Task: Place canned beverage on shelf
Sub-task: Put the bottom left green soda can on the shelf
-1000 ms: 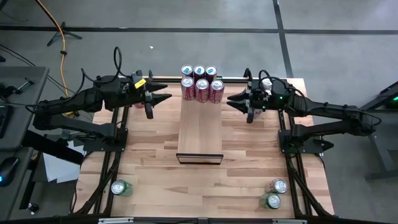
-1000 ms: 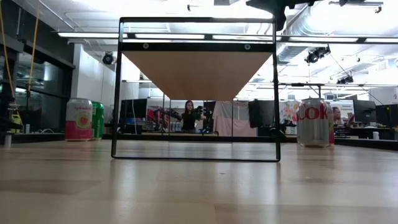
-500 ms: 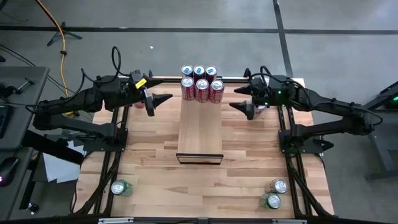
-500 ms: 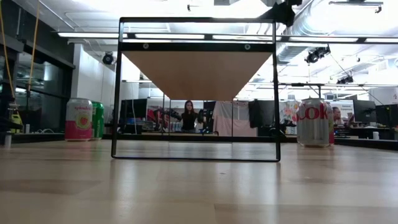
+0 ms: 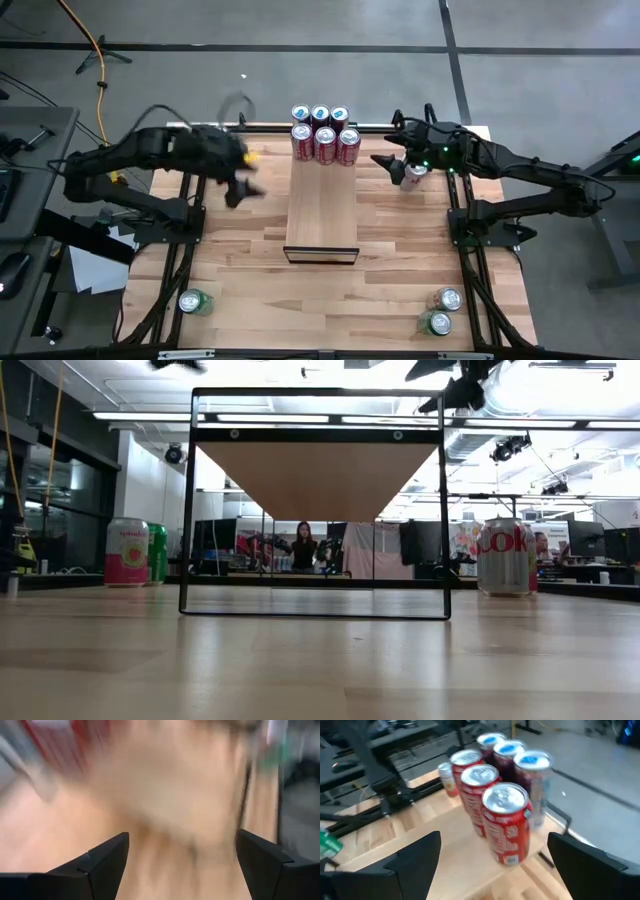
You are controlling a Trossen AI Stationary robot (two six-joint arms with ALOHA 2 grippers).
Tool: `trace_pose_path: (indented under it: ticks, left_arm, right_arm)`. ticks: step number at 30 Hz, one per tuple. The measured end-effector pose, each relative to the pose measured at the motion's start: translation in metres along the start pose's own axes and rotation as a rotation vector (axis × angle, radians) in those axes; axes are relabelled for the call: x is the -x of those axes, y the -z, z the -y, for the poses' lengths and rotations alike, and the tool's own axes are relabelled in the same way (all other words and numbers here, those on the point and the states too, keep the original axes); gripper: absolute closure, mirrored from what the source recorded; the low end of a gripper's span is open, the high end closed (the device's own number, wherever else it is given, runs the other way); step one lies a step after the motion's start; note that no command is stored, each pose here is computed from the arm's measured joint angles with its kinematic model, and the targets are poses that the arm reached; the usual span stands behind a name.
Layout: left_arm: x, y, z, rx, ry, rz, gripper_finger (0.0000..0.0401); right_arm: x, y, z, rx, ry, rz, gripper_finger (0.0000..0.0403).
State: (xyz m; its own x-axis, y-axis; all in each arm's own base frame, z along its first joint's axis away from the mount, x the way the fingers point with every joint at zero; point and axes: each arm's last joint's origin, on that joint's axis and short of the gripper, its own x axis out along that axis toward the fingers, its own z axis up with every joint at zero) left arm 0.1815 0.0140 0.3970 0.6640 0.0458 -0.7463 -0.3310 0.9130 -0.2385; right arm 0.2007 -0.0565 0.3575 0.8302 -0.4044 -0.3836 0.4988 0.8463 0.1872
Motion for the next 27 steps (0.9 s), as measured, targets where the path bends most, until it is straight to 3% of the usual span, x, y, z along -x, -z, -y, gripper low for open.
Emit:
trace_pose_path:
  ticks: [4, 6, 14, 17, 22, 27]
  left_arm:
    - [-0.022, 0.034, 0.013, 0.074, 0.029, -0.512, 0.0098]
    - [-0.025, 0.053, 0.023, 0.097, -0.019, -0.659, 0.0098]
    - [-0.016, 0.106, 0.082, 0.353, -0.074, -0.703, 0.0098]
    - [-0.018, 0.126, 0.104, 0.394, -0.131, -0.765, 0.0098]
    - [-0.03, 0.164, 0.139, 0.318, -0.246, -0.862, 0.0098]
    - [-0.039, 0.2, 0.166, 0.145, -0.225, -0.854, 0.0098]
  right_arm:
    - [-0.007, 0.006, 0.0, -0.088, 0.022, -0.064, 0.0049]
    - [-0.012, 0.009, -0.001, -0.117, 0.024, -0.095, 0.0049]
    - [-0.033, 0.021, -0.009, -0.081, -0.008, -0.202, 0.0049]
    - [-0.041, 0.026, -0.012, -0.068, -0.036, -0.246, 0.0049]
    - [-0.049, 0.033, -0.016, -0.031, -0.048, -0.301, 0.0049]
    - [-0.051, 0.036, -0.018, -0.02, -0.05, -0.32, 0.0049]
